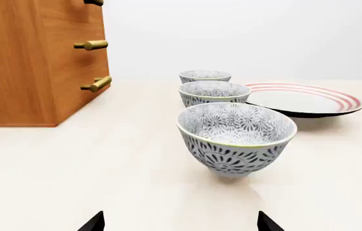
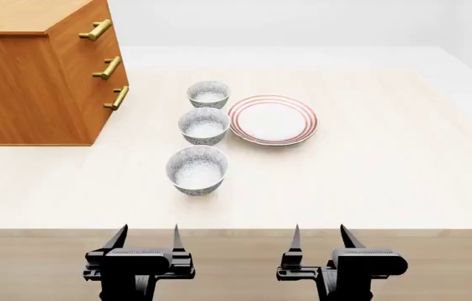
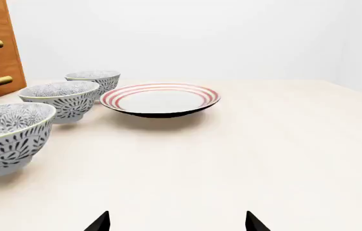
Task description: Stack the bowl in the middle on the bowl at the back.
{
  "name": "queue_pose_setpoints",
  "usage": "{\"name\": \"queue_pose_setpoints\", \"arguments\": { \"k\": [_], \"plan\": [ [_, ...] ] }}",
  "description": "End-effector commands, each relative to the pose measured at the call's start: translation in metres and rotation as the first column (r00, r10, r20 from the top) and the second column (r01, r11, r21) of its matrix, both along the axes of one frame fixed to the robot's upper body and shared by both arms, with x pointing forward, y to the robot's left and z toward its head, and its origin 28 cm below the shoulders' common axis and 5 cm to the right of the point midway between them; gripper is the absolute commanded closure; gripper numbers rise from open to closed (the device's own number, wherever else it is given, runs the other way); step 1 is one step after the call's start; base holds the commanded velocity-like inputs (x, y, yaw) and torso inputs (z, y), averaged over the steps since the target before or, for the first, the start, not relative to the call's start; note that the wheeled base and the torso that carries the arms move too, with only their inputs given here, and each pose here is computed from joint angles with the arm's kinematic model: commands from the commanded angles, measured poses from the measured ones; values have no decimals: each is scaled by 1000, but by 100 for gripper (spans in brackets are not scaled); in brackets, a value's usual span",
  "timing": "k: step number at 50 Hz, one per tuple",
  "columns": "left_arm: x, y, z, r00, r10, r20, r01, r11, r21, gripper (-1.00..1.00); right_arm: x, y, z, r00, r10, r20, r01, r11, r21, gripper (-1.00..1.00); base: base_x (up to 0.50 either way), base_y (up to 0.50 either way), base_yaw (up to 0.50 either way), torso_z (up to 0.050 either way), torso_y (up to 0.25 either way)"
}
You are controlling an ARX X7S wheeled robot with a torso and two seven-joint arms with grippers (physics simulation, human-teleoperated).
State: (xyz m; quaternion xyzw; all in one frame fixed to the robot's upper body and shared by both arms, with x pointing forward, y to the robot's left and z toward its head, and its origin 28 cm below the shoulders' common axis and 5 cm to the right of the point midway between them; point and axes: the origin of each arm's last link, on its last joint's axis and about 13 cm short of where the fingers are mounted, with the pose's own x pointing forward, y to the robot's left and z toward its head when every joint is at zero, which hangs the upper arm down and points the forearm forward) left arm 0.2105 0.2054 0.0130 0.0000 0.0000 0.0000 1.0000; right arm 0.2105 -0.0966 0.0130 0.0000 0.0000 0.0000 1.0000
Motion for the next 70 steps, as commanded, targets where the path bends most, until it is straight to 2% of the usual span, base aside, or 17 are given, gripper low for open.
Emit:
{"name": "queue_pose_setpoints", "arguments": {
  "k": [1, 7, 16, 29, 37, 42, 56, 63, 70],
  "plan": [
    [1, 1, 0, 1000, 1, -10, -1, 1000, 2, -100, -1, 1, -1, 1000, 13, 4, -13, 1000, -3, -100, 0, 0, 0, 0, 0],
    [2, 2, 0, 999, -12, -34, 12, 1000, 11, -100, -1, 1, -4, 999, 50, -12, -50, 998, -26, -100, 0, 0, 0, 0, 0],
    [5, 5, 5, 999, 17, -30, -17, 1000, 3, -100, -1, 0, -6, 998, 61, -16, -62, 996, -69, -100, 0, 132, 0, 0, 0],
    [5, 3, 4, 1000, -11, -28, 11, 1000, 17, -100, 1, 0, -6, 998, 56, -22, -57, 995, -85, -100, 0, 500, 0, 0, 0],
    [6, 1, 7, 998, -54, -21, 55, 998, 22, -100, 1, -5, 0, 999, 38, -16, -39, 996, -82, -100, 13, 0, 0, 0, 0],
    [8, 0, 12, 997, -74, -20, 74, 997, 22, -100, 2, -6, 6, 999, 44, -2, -45, 995, -86, -100, 409, -220, 0, 0, 0],
    [20, -2, 51, 993, -115, 37, 113, 993, 43, -100, 9, -10, 32, 999, 36, 23, -32, 988, -150, -100, 451, -264, 0, 0, 0],
    [25, -2, 54, 993, -112, 40, 111, 993, 40, -100, 10, -13, 33, 1000, -2, 19, 7, 973, -233, -100, 496, -22, 0, 0, 0],
    [27, 0, 54, 993, -108, 38, 106, 994, 38, -100, 8, -14, 35, 1000, -3, 22, 8, 968, -252, -100, 500, 186, 0, 0, 0]
  ]
}}
